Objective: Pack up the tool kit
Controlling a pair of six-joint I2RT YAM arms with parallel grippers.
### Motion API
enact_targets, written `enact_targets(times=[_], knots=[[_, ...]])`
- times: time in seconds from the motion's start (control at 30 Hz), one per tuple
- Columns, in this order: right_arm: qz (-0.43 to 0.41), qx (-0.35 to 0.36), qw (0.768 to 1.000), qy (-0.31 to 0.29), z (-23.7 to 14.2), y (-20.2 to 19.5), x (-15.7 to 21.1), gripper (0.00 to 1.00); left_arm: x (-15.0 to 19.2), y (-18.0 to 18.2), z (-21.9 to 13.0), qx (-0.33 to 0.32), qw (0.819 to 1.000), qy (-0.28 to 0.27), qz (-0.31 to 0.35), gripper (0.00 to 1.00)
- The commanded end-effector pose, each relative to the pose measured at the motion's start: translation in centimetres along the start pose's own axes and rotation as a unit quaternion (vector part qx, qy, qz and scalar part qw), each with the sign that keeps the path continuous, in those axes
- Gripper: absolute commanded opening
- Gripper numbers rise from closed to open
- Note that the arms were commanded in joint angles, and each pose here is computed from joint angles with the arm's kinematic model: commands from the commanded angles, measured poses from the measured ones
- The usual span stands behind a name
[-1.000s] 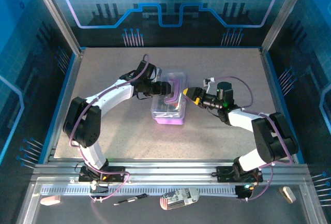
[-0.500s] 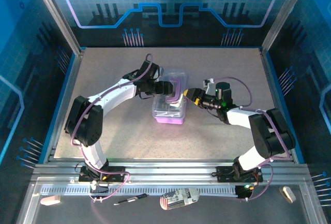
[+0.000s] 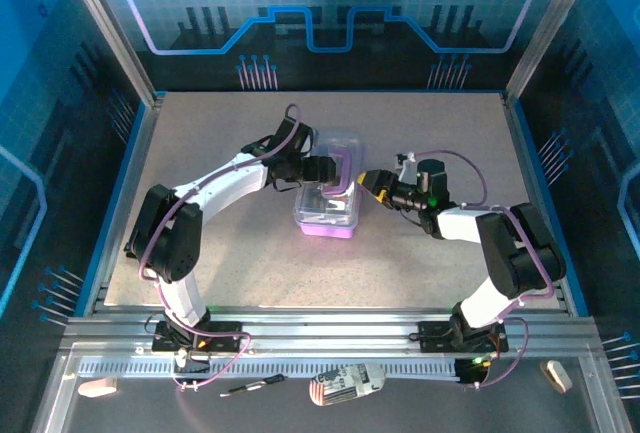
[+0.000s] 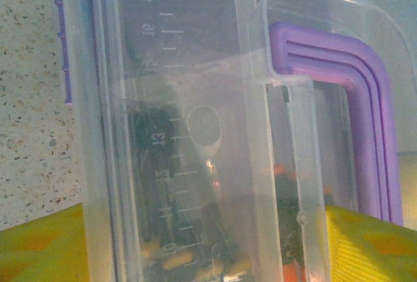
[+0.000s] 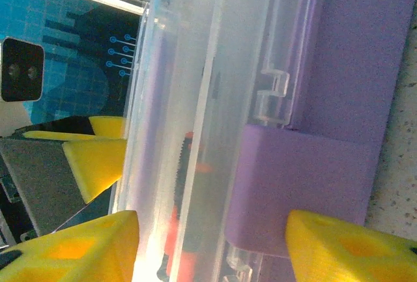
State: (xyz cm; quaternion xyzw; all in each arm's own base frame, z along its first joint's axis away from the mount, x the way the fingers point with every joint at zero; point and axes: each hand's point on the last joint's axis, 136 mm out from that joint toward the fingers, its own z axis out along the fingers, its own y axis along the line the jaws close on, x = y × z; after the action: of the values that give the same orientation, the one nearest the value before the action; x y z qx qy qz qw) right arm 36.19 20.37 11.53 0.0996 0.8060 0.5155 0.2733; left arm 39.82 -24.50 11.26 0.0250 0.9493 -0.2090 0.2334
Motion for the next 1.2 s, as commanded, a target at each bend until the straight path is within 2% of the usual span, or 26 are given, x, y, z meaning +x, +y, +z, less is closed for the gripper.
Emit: enact_targets(times=[0.0, 0.27, 0.57, 0.83, 1.17], knots=[[0.028, 0.032, 0.999, 0.005, -0.1, -2.4, 0.5, 0.59, 11.3, 7.2, 4.4, -0.111, 0.975, 0.186, -0.051, 0.64], [0.029, 0.055, 0.998, 0.0, -0.4, -3.5, 0.1, 0.52, 11.2, 7.0, 4.3, -0.109, 0.975, 0.184, -0.052, 0.64], [0.023, 0.065, 0.998, 0.004, 0.0, -4.0, -0.1, 0.57, 11.3, 6.7, 4.4, -0.103, 0.976, 0.186, -0.053, 0.64], [0.033, 0.067, 0.997, 0.017, 0.8, -4.8, 0.4, 0.58, 11.5, 6.5, 4.5, -0.1, 0.976, 0.188, -0.052, 0.63], [0.024, 0.073, 0.997, 0.003, -0.6, -4.2, -1.0, 0.6, 11.6, 6.7, 4.5, -0.103, 0.976, 0.188, -0.049, 0.63]])
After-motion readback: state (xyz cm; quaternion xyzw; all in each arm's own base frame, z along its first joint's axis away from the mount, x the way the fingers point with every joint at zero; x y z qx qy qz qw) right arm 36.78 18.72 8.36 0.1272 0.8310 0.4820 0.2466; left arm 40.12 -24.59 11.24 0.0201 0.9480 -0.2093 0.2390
